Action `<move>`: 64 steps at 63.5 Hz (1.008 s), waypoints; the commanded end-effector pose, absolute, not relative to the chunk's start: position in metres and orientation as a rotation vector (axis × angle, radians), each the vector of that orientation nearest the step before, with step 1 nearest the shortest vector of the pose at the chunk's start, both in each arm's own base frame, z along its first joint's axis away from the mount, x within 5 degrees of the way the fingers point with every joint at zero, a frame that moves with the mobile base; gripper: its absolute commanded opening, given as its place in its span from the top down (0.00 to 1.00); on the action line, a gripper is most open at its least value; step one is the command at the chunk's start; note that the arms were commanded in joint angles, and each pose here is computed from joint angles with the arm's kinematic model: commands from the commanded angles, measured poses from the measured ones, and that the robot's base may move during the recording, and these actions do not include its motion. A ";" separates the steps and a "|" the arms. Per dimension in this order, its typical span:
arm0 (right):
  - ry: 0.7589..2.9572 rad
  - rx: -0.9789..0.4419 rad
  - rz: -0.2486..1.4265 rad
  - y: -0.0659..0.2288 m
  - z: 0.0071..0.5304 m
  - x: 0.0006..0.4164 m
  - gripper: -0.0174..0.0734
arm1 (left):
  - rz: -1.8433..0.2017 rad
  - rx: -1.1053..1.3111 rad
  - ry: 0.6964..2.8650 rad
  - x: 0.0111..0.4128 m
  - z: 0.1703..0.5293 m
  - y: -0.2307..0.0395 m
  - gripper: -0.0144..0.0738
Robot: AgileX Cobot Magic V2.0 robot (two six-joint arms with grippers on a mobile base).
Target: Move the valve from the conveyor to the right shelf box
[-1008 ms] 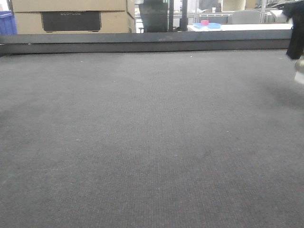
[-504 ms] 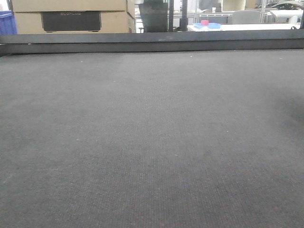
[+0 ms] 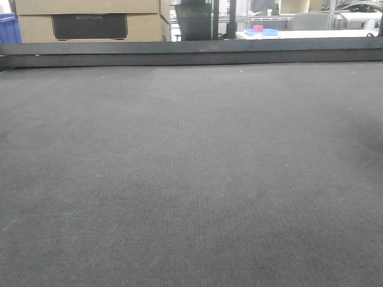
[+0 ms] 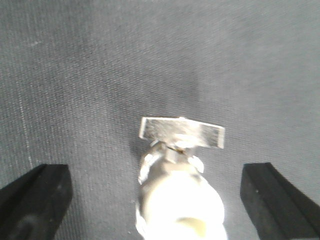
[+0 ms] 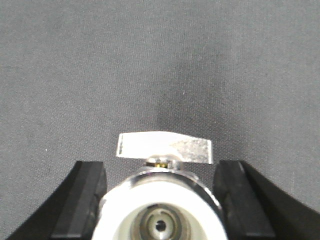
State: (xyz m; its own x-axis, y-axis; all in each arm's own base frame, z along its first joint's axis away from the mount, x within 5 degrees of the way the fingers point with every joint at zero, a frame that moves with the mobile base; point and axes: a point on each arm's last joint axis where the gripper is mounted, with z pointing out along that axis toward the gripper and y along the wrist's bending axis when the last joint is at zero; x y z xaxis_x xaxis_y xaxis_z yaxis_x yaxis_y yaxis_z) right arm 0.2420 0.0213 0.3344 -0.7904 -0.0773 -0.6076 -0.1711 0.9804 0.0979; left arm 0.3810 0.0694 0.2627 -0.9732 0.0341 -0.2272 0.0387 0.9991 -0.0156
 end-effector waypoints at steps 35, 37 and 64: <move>2.370 -0.159 0.176 0.020 0.345 0.245 0.98 | -0.045 0.059 2.980 0.381 0.246 0.070 0.19; 2.367 -0.158 0.175 0.020 0.346 0.245 0.98 | -0.050 0.058 2.985 0.380 0.245 0.070 0.20; 2.347 -0.154 0.171 0.020 0.347 0.246 0.98 | -0.090 0.047 2.982 0.379 0.241 0.066 0.96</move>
State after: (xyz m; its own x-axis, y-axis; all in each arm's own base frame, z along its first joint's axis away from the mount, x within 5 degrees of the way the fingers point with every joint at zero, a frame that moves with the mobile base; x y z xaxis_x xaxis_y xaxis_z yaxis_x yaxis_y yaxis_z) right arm 0.2463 0.0206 0.3370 -0.7550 -0.0666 -0.6524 -0.1634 0.9826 0.0887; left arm 0.3787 0.0682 0.2395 -0.9892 0.0338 -0.1427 0.0404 0.9982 -0.0434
